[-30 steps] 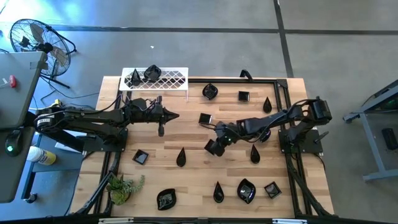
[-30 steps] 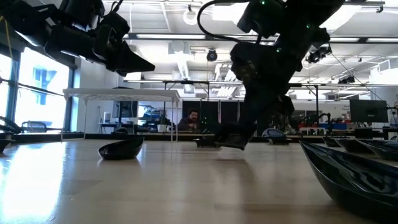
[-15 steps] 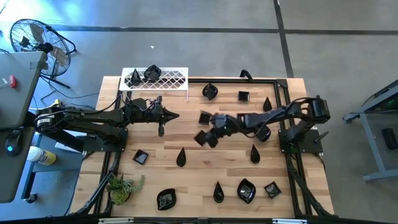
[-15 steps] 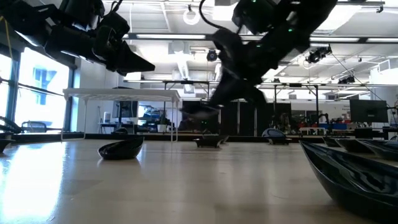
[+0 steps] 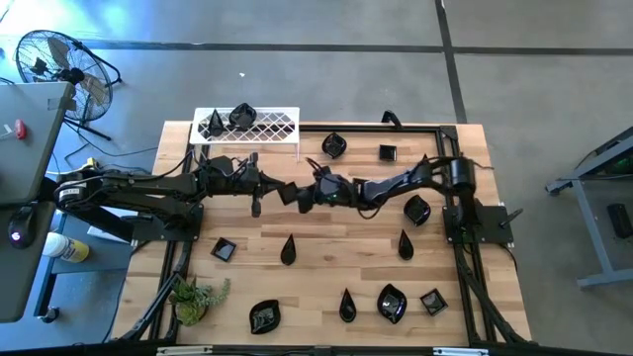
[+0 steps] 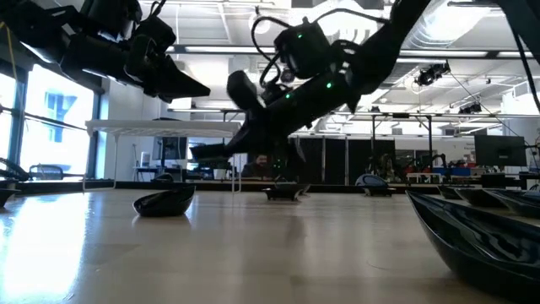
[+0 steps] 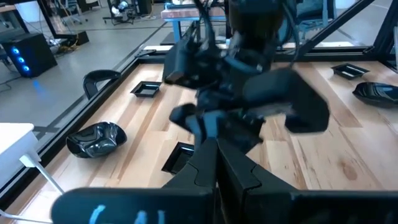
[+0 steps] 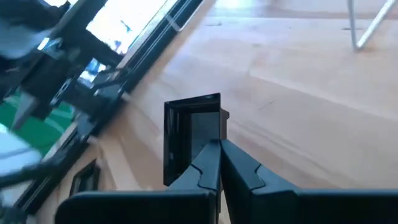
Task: Pick & Place Mini shaped plates
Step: Put the square plate on the shelf
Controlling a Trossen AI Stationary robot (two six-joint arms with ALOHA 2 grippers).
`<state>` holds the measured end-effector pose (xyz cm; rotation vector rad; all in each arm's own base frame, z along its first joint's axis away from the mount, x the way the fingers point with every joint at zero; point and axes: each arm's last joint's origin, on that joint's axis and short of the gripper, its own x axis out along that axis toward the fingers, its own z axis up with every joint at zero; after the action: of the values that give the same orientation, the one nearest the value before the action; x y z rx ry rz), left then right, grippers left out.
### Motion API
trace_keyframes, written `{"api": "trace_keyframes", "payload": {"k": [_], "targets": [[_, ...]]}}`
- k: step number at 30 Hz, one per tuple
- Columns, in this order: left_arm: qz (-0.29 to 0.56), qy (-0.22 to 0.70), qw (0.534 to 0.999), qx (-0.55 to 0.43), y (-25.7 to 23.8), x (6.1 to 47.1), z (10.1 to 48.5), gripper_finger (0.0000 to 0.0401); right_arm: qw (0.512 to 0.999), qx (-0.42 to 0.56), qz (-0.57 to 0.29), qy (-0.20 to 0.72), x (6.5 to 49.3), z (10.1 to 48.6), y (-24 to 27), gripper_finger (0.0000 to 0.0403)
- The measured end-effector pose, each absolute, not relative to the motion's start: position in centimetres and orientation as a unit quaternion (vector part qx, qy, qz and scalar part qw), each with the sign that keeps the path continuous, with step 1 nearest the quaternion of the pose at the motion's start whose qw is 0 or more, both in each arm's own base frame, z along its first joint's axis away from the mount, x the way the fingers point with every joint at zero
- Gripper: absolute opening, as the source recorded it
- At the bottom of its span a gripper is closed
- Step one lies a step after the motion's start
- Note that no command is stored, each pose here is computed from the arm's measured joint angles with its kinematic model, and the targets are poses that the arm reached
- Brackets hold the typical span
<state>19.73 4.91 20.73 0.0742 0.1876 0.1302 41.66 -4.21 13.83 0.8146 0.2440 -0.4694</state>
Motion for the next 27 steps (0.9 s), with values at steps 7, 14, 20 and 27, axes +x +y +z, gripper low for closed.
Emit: {"api": "trace_keyframes", "payload": {"k": [7, 14, 20, 27], "targets": [[0.065, 0.103, 0.992, 0.044, 4.9, 19.7, 20.6, 0.0001, 0.87, 0.401, -0.268, 0.103, 42.5, 12.6, -4.4, 0.0001], [0.067, 0.105, 0.991, 0.044, 4.9, 19.7, 20.5, 0.0001, 0.859, 0.394, -0.31, 0.098, 42.3, 12.3, -2.9, 0.0001], [0.067, 0.105, 0.991, 0.045, 4.9, 19.7, 20.5, 0.0001, 0.851, 0.383, -0.347, 0.092, 42.1, 12.0, -1.9, 0.0001], [0.067, 0.105, 0.991, 0.046, 4.9, 19.7, 20.5, 0.0001, 0.848, 0.379, -0.359, 0.087, 42.0, 12.0, -2.1, 0.0001]]}}
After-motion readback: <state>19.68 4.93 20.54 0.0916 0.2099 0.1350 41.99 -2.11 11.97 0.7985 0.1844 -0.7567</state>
